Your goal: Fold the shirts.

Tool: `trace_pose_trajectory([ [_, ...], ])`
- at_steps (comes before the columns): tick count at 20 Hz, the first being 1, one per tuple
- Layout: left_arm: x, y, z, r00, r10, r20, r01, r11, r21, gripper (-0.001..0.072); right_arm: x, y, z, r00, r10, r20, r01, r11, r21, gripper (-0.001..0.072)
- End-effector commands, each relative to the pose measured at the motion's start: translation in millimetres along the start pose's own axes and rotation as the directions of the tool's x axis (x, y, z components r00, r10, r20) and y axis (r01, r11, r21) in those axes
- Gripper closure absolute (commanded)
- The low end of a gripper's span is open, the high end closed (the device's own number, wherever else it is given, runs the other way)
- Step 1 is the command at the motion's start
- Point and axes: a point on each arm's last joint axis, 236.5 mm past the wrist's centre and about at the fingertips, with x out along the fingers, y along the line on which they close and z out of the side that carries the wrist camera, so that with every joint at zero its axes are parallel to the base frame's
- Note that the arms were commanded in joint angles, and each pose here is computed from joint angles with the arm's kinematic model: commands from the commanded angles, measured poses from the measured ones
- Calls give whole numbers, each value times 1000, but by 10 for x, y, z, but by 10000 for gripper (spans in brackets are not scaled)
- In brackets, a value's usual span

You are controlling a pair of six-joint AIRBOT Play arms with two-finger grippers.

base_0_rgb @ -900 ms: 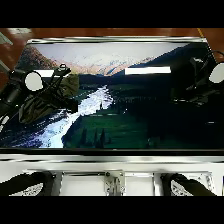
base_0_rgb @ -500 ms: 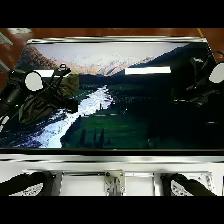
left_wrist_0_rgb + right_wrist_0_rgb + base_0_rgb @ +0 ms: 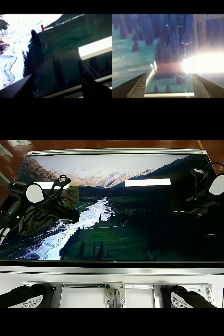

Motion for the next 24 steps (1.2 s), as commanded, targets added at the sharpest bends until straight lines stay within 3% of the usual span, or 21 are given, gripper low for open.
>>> trace_pose_trajectory([
  [1,65,-45,196,997,-22,68,23,1000,-8,-2,-2,-20,12,1000,-9,5,9,1000,-1,23],
  [5,124,-82,322,993,-42,109,47,998,-44,3,-1,-11,-17,1000,-6,-7,6,1000,-1,23],
  [9,128,910,825,959,176,222,-127,967,-220,-9,0,-8,50,1000,-4,20,5,1000,-9,24],
  [11,113,1667,964,949,238,207,-141,906,-398,-9,0,-8,61,1000,-4,25,4,1000,-9,23],
  [12,136,2049,966,949,255,187,-127,848,-514,-9,7,-6,59,1000,-4,22,4,1000,-9,23],
  [15,480,2583,835,982,124,141,11,712,-702,-9,64,9,50,1000,4,10,-4,1000,-6,23],
  [17,784,2729,664,994,51,97,40,652,-757,-9,135,50,27,1000,22,-9,-22,1000,-1,23],
  [20,1108,2870,481,999,32,34,6,626,-780,-8,277,69,-24,998,33,-52,-33,999,4,23],
  [24,1397,2827,415,1000,5,-6,-8,645,-764,-9,422,109,-72,993,52,-103,-51,999,14,23],
])
